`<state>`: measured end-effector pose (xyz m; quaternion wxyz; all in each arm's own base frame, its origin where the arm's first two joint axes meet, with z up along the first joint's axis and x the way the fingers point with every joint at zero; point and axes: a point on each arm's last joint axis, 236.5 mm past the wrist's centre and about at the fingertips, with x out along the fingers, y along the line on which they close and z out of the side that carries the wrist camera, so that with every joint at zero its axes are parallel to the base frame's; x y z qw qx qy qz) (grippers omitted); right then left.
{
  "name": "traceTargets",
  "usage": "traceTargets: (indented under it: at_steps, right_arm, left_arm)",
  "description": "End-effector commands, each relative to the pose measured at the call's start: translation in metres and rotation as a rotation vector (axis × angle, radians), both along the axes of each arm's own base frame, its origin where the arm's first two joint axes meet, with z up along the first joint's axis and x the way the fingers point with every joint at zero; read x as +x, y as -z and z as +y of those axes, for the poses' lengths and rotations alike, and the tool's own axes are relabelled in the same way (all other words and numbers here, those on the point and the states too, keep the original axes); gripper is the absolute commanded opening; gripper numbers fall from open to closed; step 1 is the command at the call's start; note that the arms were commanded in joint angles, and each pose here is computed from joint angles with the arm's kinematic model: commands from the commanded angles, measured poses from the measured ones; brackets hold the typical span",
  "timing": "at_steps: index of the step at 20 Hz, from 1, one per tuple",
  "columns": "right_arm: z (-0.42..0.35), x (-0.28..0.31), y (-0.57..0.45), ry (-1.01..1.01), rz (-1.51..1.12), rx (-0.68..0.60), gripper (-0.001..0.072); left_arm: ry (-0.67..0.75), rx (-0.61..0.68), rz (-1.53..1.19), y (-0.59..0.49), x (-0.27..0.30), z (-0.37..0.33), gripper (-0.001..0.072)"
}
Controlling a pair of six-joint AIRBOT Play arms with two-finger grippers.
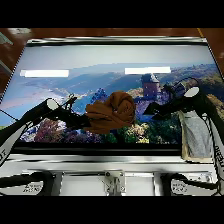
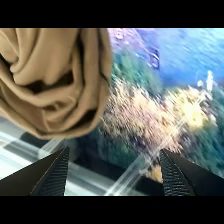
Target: Fold the shirts.
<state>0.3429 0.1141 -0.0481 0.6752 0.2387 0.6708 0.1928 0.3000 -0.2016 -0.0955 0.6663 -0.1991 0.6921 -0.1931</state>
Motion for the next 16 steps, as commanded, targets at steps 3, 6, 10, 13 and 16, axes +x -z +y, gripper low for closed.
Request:
traceTargets:
  at_steps: [3,6,10,13,16]
  right_arm:
    - [0.049,-0.003,0.025,-0.083,0.002,-0.012,0.0686]
    - [0.075,-0.014,0.041,-0.106,0.064,0.016,0.0686]
    - [0.102,-0.019,0.057,-0.101,0.094,0.025,0.0655]
    - [0.105,-0.019,0.056,-0.095,0.098,0.036,0.0074]
    - [0.098,-0.005,0.023,-0.141,0.011,0.049,0.0073]
  left_arm:
    - [0.005,-0.026,-0.047,0.000,0.007,-0.012,0.0044]
    - [0.016,-0.037,-0.091,-0.015,0.011,-0.013,0.0044]
    - [0.029,-0.051,-0.164,-0.037,0.016,-0.014,0.0044]
    - [0.033,-0.060,-0.210,-0.051,0.021,-0.015,0.0044]
    - [0.050,-0.050,-0.305,-0.079,0.033,-0.012,0.0042]
